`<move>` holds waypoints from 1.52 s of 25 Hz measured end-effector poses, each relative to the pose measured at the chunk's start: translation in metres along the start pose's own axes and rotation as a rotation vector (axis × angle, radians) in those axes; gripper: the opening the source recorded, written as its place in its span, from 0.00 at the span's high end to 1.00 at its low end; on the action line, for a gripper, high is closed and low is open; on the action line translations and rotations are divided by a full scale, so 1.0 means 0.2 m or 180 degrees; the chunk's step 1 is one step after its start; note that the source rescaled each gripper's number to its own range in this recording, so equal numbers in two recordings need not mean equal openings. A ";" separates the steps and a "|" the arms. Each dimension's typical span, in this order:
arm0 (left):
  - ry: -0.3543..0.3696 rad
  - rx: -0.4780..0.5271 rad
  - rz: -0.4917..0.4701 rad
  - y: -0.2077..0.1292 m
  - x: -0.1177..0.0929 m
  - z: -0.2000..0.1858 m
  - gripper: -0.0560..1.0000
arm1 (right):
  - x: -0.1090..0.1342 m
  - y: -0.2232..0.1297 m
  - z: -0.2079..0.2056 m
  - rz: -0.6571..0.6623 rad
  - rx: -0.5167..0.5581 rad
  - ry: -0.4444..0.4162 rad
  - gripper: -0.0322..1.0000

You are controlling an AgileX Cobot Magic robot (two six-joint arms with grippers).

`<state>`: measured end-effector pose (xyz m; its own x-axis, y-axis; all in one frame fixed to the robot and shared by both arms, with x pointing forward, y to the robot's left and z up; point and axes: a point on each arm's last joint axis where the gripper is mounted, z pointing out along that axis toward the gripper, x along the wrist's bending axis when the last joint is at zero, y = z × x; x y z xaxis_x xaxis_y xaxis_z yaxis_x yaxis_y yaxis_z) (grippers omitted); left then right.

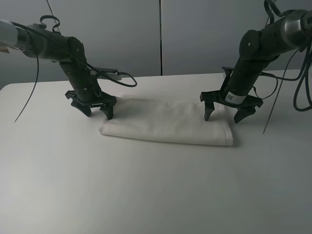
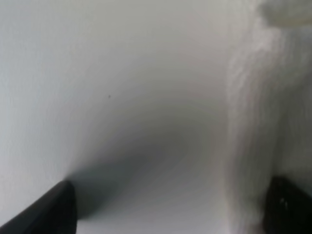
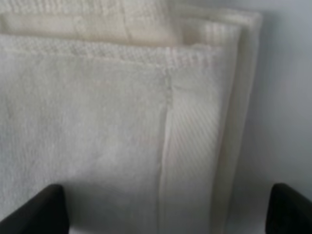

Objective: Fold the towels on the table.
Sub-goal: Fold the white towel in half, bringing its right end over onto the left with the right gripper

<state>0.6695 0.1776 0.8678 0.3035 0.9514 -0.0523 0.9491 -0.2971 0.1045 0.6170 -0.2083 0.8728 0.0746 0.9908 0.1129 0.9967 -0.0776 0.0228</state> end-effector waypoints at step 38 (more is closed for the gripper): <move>-0.0005 0.0004 -0.0004 0.00 0.00 0.00 0.01 | 0.09 -0.01 -0.28 -0.0172 -0.0314 0.0523 0.96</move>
<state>0.6694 0.1775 0.8678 0.3025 0.9516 -0.0539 0.9496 -0.2960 0.1032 0.6154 -0.1967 0.9309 0.0070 0.9630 0.2693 0.9906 -0.0435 0.1297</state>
